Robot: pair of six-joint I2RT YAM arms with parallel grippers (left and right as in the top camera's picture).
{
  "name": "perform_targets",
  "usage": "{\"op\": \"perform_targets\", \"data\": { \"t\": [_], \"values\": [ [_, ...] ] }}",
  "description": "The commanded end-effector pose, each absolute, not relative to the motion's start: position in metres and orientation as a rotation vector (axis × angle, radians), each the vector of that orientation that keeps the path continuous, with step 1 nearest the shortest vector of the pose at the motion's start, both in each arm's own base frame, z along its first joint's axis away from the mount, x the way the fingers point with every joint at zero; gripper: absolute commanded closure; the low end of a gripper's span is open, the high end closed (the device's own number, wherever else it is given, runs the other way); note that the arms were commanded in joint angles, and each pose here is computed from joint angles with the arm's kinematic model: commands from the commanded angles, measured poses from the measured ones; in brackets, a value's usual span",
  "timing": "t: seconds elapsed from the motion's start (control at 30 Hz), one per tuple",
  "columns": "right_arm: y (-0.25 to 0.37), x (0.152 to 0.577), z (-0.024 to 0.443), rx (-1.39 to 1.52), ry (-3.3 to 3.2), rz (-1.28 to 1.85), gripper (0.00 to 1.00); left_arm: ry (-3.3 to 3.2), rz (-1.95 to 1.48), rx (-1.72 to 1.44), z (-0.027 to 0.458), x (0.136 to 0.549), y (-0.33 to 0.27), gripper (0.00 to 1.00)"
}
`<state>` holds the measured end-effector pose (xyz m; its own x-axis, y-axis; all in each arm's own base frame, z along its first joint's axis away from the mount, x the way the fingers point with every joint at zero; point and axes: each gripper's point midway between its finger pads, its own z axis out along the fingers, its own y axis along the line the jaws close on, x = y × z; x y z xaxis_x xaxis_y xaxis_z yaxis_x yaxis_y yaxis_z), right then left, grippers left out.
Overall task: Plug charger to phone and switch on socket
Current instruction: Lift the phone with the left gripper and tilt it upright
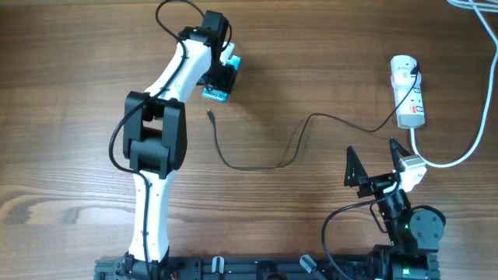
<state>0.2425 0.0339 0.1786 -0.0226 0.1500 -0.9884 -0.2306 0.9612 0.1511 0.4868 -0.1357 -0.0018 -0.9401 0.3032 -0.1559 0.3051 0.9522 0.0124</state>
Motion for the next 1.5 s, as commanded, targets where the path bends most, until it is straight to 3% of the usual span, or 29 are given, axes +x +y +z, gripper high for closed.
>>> {"op": "perform_targets", "data": {
  "t": [0.0, 0.43, 0.8, 1.17, 1.47],
  "values": [
    [0.034, 0.242, 0.181, -0.067, 1.554, 0.305, 0.0, 3.073, 0.046, 0.406, -0.043, 0.462, -0.125, 0.46],
    [0.034, 0.242, 0.181, -0.067, 1.554, 0.305, 0.0, 3.028, 0.015, 0.139, 0.008, 0.466, -0.126, 0.6],
    [0.034, 0.242, 0.181, -0.067, 1.554, 0.305, 0.0, 2.907, -0.047, -0.025, 0.091, 0.464, -0.126, 0.74],
    [0.034, 0.242, 0.181, -0.067, 1.554, 0.305, 0.0, 2.878, -0.094, -0.222, 0.144, 0.439, -0.12, 0.96],
    [0.034, 0.242, 0.181, -0.067, 1.553, 0.305, 0.0, 3.034, -0.254, -0.251, 0.14, 0.403, -0.137, 0.96]
  ]
}}
